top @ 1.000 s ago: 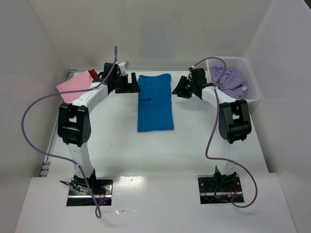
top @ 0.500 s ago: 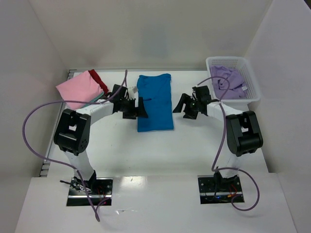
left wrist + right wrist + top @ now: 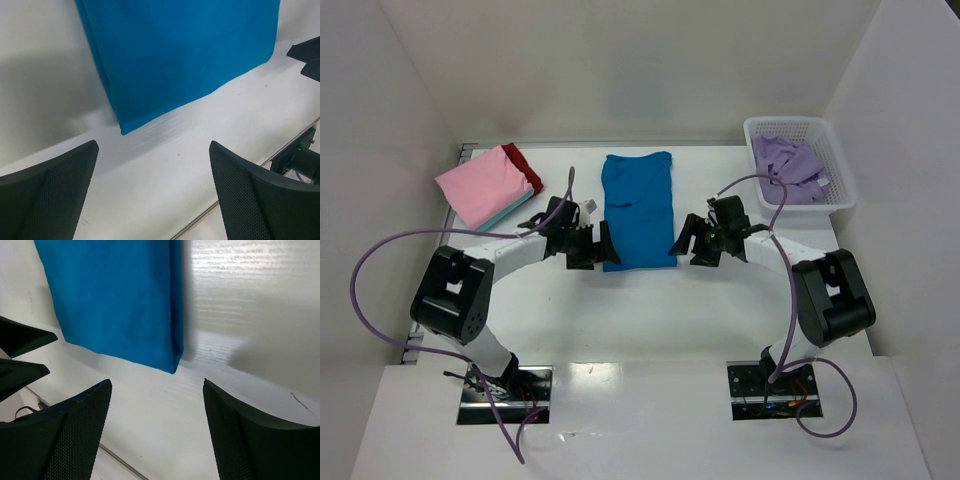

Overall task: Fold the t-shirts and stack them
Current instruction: Grab one side of the 2/3 rectangular tshirt with both arms

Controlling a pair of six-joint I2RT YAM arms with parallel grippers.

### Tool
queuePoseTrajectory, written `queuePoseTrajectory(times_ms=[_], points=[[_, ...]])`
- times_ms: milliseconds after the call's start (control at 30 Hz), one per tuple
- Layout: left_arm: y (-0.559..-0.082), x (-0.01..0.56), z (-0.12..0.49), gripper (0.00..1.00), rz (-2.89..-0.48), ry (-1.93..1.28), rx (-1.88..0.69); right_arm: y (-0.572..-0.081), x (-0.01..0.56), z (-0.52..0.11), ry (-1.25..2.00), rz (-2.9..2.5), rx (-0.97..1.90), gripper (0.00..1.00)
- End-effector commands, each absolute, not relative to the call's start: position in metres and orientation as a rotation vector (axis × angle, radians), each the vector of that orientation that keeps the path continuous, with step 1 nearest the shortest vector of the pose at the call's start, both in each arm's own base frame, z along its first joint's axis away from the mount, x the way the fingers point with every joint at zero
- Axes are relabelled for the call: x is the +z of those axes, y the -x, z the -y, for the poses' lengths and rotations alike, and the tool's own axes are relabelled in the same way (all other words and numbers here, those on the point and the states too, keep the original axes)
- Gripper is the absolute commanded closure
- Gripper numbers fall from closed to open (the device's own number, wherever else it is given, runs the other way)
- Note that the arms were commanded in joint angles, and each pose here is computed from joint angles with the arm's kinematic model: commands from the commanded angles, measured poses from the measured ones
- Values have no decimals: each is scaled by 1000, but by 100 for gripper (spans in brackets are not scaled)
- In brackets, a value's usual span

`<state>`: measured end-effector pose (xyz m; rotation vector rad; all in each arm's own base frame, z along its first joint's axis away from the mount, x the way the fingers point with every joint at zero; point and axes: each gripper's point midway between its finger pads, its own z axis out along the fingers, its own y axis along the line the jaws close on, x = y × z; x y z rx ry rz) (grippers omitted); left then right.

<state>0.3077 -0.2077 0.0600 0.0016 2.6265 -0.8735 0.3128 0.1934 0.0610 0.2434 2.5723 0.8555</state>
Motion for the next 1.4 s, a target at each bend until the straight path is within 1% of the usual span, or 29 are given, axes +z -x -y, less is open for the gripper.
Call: queuePoseTrajectory(times_ms=[0, 67, 200, 233, 400, 433, 667, 800, 933, 1033, 1100, 1133, 1200, 1233, 1267, 1367], points=[[-311, 60, 216, 1, -2600, 9, -897, -311, 67, -195, -245, -2537, 865, 21], [-312, 59, 217, 1, -2599, 4, -908, -311, 64, -194, -265, -2545, 855, 22], [-316, 55, 219, 7, -2604, 6, -907, -316, 62, -198, -267, -2533, 874, 29], [-315, 50, 218, 7, -2616, 10, -904, -317, 60, -198, -279, -2536, 877, 31], [-318, 47, 220, 12, -2619, 11, -903, -317, 47, -204, -282, -2559, 889, 33], [-318, 43, 219, 13, -2629, 14, -901, -317, 47, -204, -282, -2559, 889, 35], [-322, 39, 219, 19, -2628, 7, -886, -311, 29, -209, -275, -2613, 878, 37], [-319, 27, 218, 22, -2662, 18, -878, -309, 24, -213, -264, -2624, 879, 37], [-323, 27, 220, 23, -2654, 15, -879, -313, 26, -213, -265, -2613, 871, 41], [-322, 24, 219, 24, -2664, 18, -877, -316, 29, -214, -262, -2604, 875, 49], [-322, 22, 218, 25, -2672, 25, -863, -315, 25, -214, -266, -2615, 871, 49], [-322, 22, 218, 25, -2672, 25, -863, -314, 21, -213, -270, -2625, 867, 51], [-317, 22, 216, 29, -2682, 28, -860, -316, 20, -214, -270, -2627, 866, 55], [-318, 21, 215, 33, -2681, 32, -849, -316, 20, -214, -270, -2627, 866, 56], [-315, 18, 214, 36, -2692, 35, -846, -316, 20, -214, -270, -2627, 866, 61], [-315, 18, 214, 47, -2692, 35, -846, -317, 18, -214, -270, -2627, 866, 69]])
